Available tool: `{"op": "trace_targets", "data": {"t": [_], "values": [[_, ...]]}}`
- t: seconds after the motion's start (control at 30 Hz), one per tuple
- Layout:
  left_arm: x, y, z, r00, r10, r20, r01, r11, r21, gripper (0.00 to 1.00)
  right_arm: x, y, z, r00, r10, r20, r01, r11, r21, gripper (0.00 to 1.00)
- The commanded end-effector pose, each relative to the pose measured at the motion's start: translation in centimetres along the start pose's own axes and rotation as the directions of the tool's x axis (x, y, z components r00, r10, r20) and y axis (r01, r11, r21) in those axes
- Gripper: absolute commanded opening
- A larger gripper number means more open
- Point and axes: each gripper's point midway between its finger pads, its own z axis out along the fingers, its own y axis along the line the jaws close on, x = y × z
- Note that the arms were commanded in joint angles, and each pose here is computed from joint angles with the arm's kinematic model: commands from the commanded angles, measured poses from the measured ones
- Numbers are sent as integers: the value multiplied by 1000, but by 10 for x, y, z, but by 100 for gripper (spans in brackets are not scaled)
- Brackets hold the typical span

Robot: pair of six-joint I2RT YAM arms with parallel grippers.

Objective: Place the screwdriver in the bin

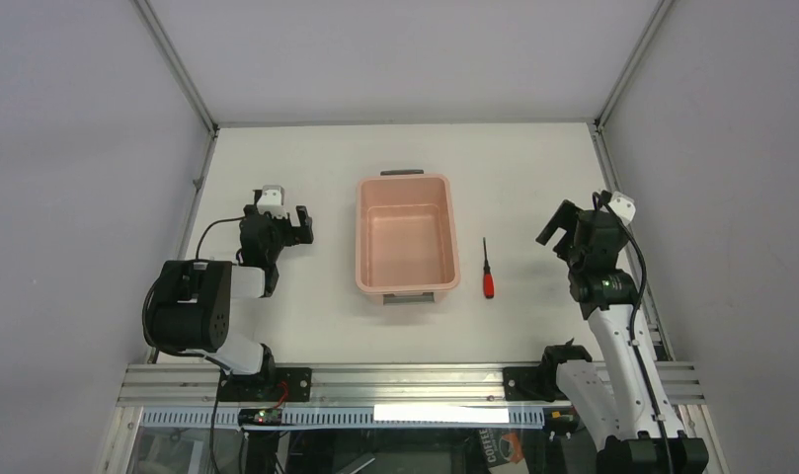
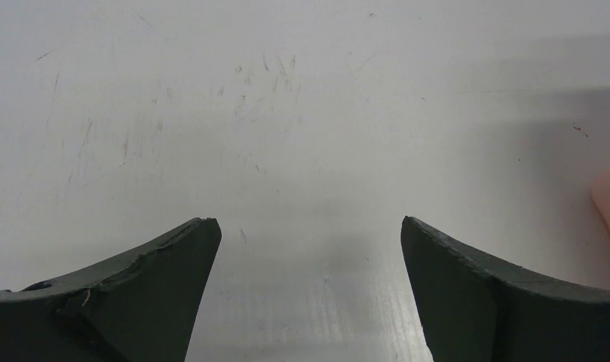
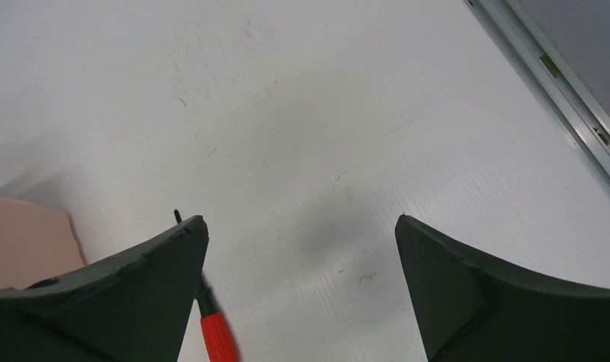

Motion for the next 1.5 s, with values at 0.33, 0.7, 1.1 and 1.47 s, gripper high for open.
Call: {"op": "trace_targets", "data": {"t": [0.33,0.7,1.1,1.47], "values": [[-15,-6,0,999,-4,48,2,1000,27,99,7,67,-2,953,-120,-279,60,975,-214,99],[-15,-6,0,999,-3,48,2,1000,26,99,112,99,15,777,-355,-521,287,935,-208,95],[-15,-6,0,999,-4,48,2,1000,27,99,188,89,23,679,-365,-637,309,929,-203,74],[-15,-6,0,999,-4,49,2,1000,27,99,177,80,24,708,-341,-619,341,932,-123,0]]}}
